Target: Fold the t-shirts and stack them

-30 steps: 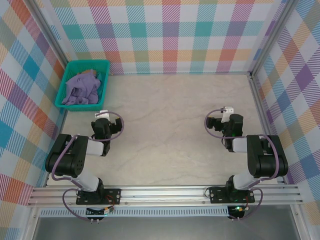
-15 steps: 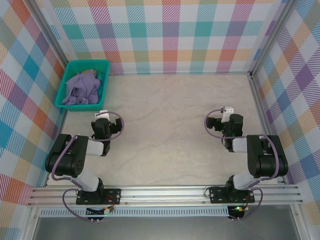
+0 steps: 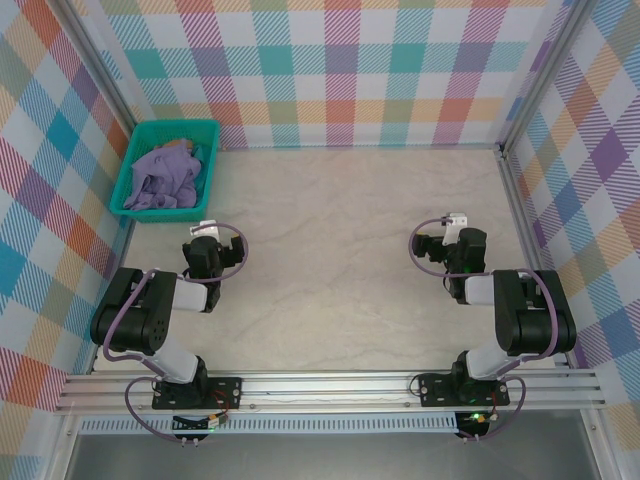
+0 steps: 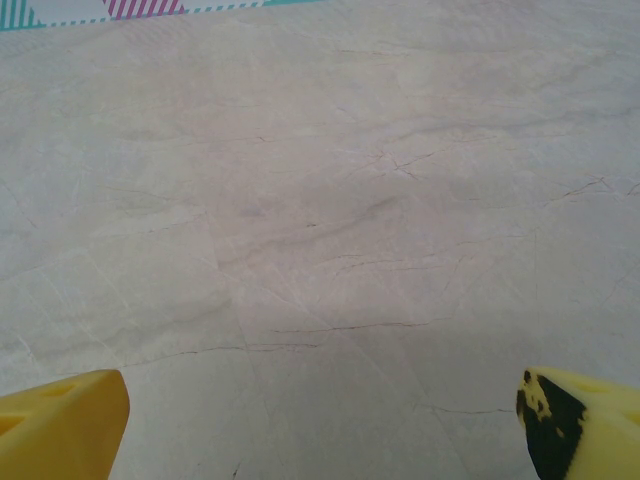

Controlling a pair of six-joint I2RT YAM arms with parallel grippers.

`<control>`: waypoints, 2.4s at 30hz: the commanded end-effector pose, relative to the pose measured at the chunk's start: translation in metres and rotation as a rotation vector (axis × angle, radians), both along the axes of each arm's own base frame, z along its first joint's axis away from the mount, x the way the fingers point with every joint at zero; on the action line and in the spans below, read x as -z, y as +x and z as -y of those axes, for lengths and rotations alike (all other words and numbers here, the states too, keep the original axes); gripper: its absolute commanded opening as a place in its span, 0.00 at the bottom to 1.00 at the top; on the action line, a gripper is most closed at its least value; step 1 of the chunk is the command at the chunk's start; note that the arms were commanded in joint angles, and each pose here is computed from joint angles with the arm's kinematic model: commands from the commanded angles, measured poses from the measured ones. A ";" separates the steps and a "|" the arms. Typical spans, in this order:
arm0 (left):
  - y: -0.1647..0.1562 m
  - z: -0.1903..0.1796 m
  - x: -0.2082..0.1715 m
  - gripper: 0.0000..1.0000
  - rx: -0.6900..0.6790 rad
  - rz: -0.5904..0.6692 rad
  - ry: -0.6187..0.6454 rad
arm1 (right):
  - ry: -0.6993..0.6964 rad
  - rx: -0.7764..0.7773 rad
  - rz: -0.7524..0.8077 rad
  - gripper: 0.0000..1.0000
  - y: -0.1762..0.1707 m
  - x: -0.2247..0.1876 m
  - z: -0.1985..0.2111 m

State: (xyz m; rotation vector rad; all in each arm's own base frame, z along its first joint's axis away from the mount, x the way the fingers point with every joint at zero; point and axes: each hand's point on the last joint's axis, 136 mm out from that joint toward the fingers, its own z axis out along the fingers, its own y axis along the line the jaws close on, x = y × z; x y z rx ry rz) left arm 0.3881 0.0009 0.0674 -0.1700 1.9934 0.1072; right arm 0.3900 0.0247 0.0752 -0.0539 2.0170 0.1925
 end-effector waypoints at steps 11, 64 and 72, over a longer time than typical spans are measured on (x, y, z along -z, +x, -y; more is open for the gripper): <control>0.009 0.000 -0.017 1.00 0.007 0.058 -0.003 | 0.001 -0.005 0.058 0.99 0.007 -0.016 -0.002; 0.174 -0.176 -0.028 0.69 -0.442 -0.441 -0.147 | 0.238 -0.079 -0.401 0.85 -0.060 -0.083 -0.036; 0.175 -0.177 -0.043 0.00 -0.432 -0.428 -0.168 | 0.252 -0.081 -0.389 0.79 -0.066 -0.093 -0.038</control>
